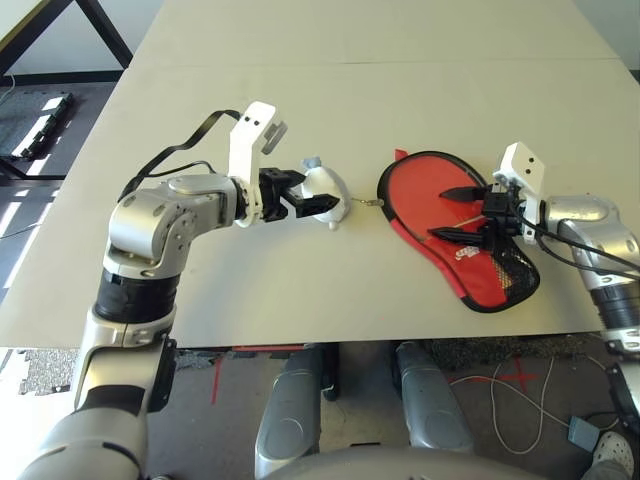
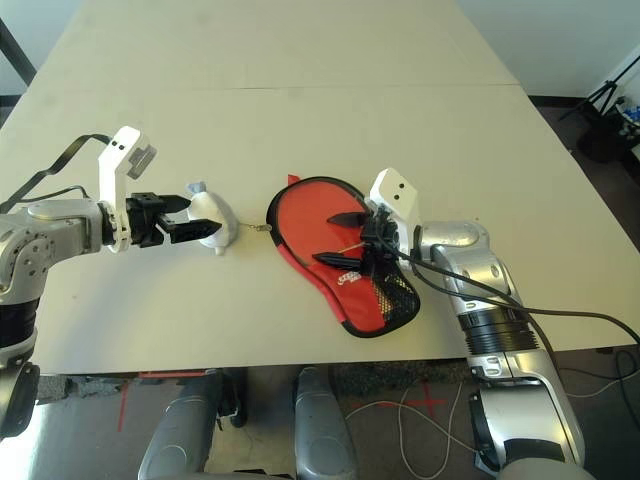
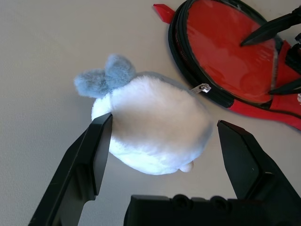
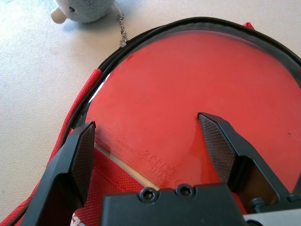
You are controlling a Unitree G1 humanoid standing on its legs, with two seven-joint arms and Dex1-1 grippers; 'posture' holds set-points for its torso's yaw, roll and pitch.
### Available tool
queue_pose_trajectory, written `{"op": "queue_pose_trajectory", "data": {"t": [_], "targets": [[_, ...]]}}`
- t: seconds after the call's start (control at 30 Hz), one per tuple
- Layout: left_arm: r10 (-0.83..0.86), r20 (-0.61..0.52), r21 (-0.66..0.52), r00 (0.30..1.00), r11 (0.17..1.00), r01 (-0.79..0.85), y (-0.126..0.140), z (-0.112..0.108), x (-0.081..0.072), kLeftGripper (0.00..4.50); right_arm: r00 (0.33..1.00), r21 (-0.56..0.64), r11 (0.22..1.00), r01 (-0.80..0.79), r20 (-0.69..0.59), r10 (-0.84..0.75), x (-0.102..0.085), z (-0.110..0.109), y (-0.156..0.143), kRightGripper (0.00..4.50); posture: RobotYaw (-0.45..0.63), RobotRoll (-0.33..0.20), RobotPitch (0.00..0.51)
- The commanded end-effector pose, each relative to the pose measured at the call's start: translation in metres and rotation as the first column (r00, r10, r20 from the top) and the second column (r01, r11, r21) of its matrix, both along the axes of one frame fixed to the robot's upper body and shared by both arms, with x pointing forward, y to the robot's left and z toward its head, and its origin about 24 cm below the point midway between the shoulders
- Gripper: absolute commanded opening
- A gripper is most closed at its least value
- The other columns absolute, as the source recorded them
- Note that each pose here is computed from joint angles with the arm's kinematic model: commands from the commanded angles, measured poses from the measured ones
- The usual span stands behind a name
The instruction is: Store the ping-pong paddle in its case and zip it.
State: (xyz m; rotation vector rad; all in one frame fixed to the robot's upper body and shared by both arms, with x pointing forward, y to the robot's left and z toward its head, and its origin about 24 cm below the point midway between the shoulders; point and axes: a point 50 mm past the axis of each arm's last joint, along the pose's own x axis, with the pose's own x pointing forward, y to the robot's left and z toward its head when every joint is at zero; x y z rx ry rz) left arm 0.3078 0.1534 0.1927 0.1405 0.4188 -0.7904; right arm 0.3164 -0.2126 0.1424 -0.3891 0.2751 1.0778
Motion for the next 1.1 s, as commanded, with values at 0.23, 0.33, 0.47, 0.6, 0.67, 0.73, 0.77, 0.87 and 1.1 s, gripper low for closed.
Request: {"op": "queue_pose_trajectory", "data": {"t": [0.23, 0.33, 0.47, 0.6, 0.67, 0.73, 0.77, 0.87, 1.1], "targets": [[0.051, -0.029, 0.089, 0.998, 0.995, -0.048, -0.010, -0.016, 0.008, 4.50, 0.994, -0.035, 0.999, 0.038, -0.102, -0.042, -0.004, -0.027, -0.004, 4.47, -0.01, 0.000, 0.280], [0.070, -0.031, 0.102, 0.997, 0.993, -0.066, -0.011, -0.018, 0.011, 4.50, 0.994, -0.035, 0.999, 0.040, -0.100, -0.043, -0.004, -0.027, -0.004, 4.47, -0.01, 0.000, 0.279], [0.074, -0.032, 0.118, 0.997, 0.991, -0.070, -0.011, -0.021, 0.011, 3.64, 0.994, -0.036, 0.998, 0.042, -0.098, -0.045, -0.004, -0.027, -0.004, 4.50, -0.01, 0.000, 0.278], [0.069, -0.035, 0.122, 0.997, 0.990, -0.064, -0.011, -0.022, 0.010, 2.36, 0.994, -0.038, 0.998, 0.046, -0.098, -0.049, -0.004, -0.027, -0.005, 4.50, -0.01, 0.000, 0.277], [0.068, -0.033, 0.124, 0.997, 0.990, -0.063, -0.012, -0.023, 0.010, 1.78, 0.994, -0.039, 0.998, 0.047, -0.099, -0.050, -0.004, -0.027, -0.005, 4.50, -0.01, 0.000, 0.276], [0.067, -0.026, 0.125, 0.997, 0.990, -0.063, -0.013, -0.022, 0.010, 1.20, 0.994, -0.039, 0.998, 0.048, -0.100, -0.052, -0.004, -0.027, -0.005, 4.50, -0.01, 0.000, 0.276], [0.068, -0.021, 0.125, 0.997, 0.990, -0.064, -0.013, -0.022, 0.011, 0.94, 0.994, -0.040, 0.998, 0.049, -0.101, -0.053, -0.004, -0.027, -0.005, 4.50, -0.01, 0.000, 0.276], [0.079, 0.008, 0.125, 0.997, 0.989, -0.080, -0.013, -0.019, 0.014, 0.28, 0.993, -0.042, 0.998, 0.054, -0.103, -0.058, -0.004, -0.028, -0.006, 4.50, -0.01, 0.000, 0.276], [0.118, 0.118, 0.114, 0.986, 0.985, -0.131, -0.015, -0.005, 0.027, 0.12, 0.991, -0.058, 0.995, 0.076, -0.109, -0.082, -0.004, -0.030, -0.007, 4.50, -0.01, 0.000, 0.278]]}}
